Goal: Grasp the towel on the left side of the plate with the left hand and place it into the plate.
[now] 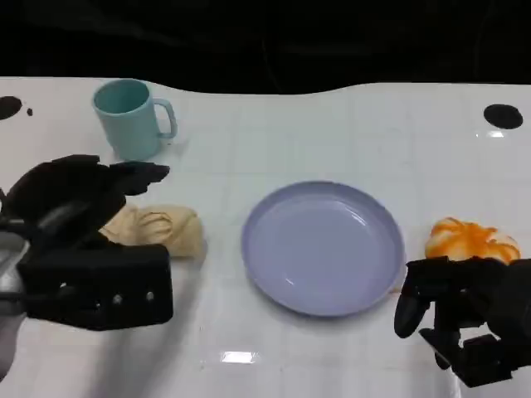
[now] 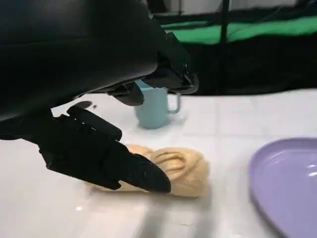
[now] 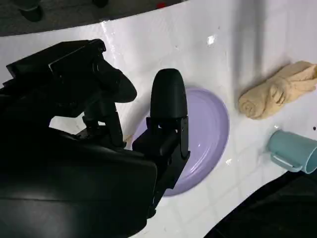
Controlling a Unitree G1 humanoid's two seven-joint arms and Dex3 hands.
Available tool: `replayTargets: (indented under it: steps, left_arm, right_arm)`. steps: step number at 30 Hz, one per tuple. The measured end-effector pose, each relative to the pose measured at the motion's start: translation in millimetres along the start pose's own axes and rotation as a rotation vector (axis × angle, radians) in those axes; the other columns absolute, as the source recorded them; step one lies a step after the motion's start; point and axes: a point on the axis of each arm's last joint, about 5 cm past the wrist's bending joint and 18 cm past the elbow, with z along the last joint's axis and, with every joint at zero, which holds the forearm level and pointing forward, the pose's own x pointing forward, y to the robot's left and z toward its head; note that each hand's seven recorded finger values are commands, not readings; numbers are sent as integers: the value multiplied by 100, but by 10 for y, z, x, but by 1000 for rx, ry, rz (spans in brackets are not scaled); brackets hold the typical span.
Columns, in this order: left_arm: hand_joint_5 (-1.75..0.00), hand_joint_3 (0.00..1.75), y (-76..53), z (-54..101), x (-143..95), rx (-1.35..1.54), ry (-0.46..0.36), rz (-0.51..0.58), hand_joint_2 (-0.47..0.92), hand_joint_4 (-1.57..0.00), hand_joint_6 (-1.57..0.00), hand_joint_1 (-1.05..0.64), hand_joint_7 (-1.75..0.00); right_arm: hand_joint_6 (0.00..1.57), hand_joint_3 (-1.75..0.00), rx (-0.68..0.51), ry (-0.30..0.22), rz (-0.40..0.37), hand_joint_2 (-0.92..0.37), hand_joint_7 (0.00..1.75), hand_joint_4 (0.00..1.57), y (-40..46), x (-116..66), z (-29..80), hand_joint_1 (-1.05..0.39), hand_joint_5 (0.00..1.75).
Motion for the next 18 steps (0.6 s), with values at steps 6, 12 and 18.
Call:
replayTargets:
  steps: [6, 12, 18]
  left_arm:
    - [-15, 0, -98, -19, 237, 65, 59, -105, 85, -37, -35, -56, 0]
    - [-8, 0, -215, -40, 447, 87, 107, -197, 86, -44, -36, -53, 0]
    - [-6, 0, -428, -106, 633, 88, 142, -272, 88, -51, -40, -47, -1]
  right_arm:
    - [66, -100, 5, -1, -1, -62, 147, 68, 14, -4, 15, 3, 166]
    - [66, -98, 10, 7, 1, -63, 146, 68, 24, -3, 20, 3, 165]
    - [67, -97, 15, 18, 3, -63, 146, 69, 38, -5, 22, 2, 167]
